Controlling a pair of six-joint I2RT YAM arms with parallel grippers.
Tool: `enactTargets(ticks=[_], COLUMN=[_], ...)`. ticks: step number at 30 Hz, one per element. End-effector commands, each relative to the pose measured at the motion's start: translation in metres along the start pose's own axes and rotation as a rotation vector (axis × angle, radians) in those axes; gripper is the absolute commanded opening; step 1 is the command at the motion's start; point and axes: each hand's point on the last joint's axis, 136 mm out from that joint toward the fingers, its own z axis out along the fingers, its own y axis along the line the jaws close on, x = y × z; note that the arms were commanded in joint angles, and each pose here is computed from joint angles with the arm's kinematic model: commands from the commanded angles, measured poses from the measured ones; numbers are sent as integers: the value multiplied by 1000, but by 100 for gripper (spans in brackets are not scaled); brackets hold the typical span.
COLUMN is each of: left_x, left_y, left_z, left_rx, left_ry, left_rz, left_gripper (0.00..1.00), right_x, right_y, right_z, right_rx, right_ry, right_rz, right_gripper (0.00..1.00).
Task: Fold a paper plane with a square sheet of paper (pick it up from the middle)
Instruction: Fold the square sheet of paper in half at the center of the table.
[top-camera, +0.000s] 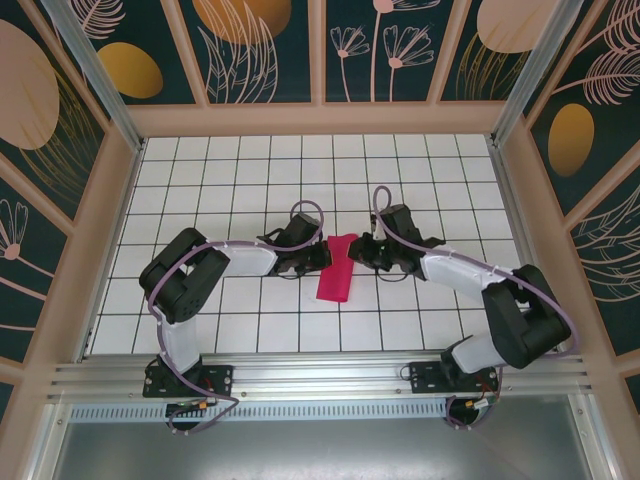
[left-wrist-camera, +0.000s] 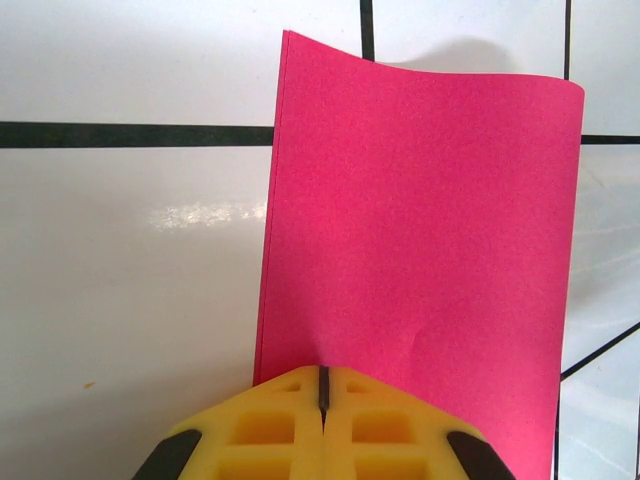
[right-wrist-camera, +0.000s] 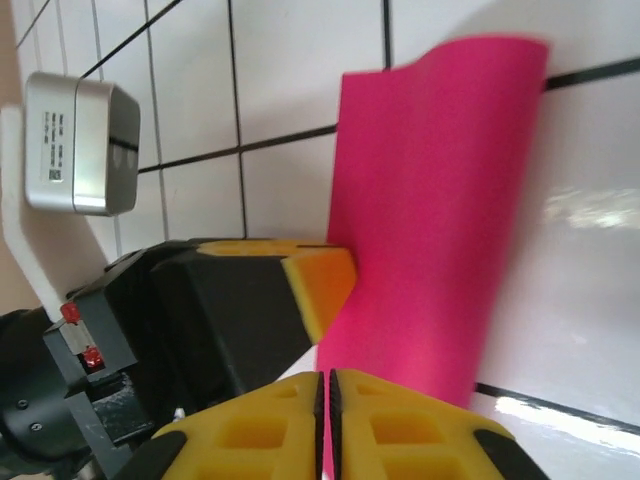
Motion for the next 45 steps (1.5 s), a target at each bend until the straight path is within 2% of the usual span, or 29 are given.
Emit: enactTargets(ticks=[1,9,22,26,31,35,45], left_x=[27,28,31,30,30,31,30], left_y=[43,45,50,48,48,49,48], left_z=[11,10,13,14,13,14,14], left_rx=[-137,-144,-163,-162,-161,-162,-159], left_ry=[68,70,86,85,86,89,87], left_rz=[-8,-9,3,5,6,7,8], left_gripper=[0,0,0,0,0,0,0], right_x=[4,17,47,43,23,30,66], right_y=[18,-15,-77,-68,-32,-14,-50], right_z=[8,23,25,22,0,-6,19], right_rx=[-123,-36,36,6,-90,-173,-78], right_ry=[47,100,115,113,29,50,159], right_rz=[2,23,90,86,25,5,47], right_gripper=[14,14,17,18,19,18,14])
